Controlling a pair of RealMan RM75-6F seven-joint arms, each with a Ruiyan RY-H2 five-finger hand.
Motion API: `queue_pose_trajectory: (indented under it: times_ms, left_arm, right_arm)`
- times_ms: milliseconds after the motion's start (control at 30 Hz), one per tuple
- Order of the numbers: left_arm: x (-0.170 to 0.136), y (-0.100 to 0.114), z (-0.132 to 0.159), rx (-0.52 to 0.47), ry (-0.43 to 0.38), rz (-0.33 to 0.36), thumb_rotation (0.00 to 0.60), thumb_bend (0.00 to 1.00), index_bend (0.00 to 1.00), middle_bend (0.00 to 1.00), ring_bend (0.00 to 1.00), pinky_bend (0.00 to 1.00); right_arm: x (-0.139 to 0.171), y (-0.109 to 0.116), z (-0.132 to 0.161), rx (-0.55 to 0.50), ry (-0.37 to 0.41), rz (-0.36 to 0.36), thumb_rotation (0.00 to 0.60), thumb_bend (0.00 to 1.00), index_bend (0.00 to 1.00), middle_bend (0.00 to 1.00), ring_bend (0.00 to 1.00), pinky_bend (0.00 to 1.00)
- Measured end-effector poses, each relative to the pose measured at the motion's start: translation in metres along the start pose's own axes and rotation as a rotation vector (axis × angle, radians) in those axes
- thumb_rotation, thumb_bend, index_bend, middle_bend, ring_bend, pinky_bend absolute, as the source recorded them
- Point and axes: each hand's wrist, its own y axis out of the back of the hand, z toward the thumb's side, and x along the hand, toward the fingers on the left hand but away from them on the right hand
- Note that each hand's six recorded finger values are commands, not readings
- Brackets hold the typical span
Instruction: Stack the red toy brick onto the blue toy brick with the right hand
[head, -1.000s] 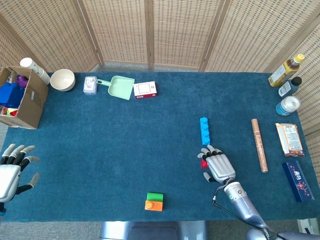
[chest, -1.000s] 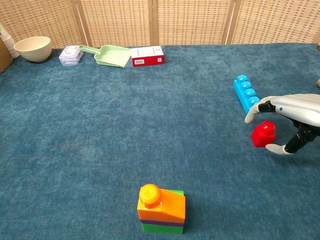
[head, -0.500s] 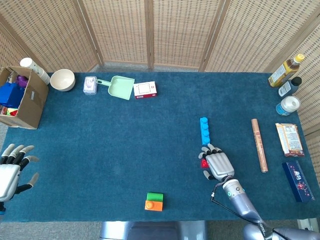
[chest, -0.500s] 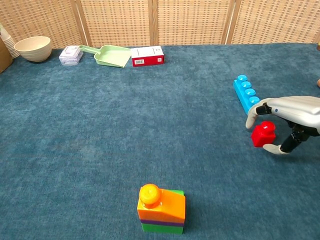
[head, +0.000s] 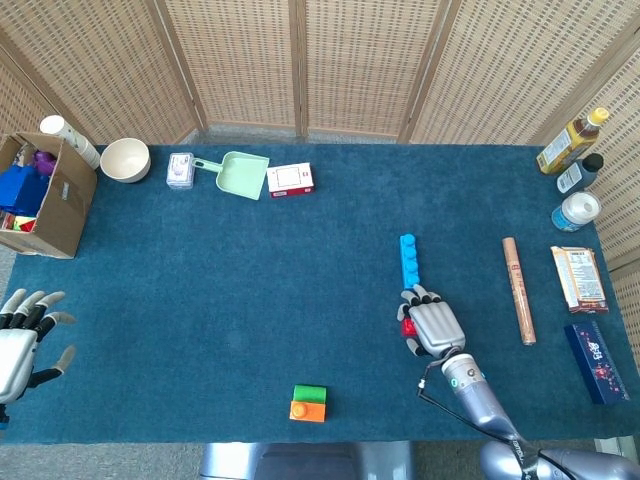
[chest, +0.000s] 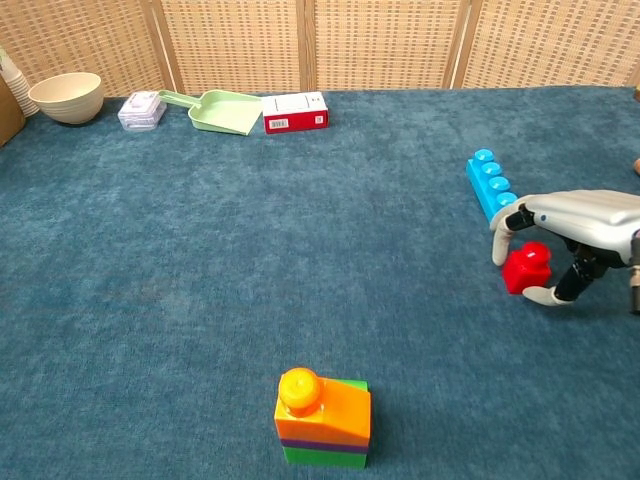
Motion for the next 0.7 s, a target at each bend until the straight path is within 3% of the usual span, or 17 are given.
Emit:
queue_pose_trajectory:
  times_ms: [367,700]
  left_arm:
    - [0.000,-0.002,-0.002,-0.004,0.003,-0.002,0.567,0.41,0.37,0.19,0.14,0.00]
    - [0.000,-0.003,-0.003,-0.006,0.004,-0.005,0.565,0.41,0.37,0.18,0.14,0.00]
  right_arm:
    - [-0.004,0.007,0.003,0.006,-0.003,-0.004,0.599,0.32,0.38,0.16,0.06,0.19]
    - [-0.005,0.010,0.004,0.003,-0.008,-0.003,0.600,0.31,0.46,0.17,0.07,0.20]
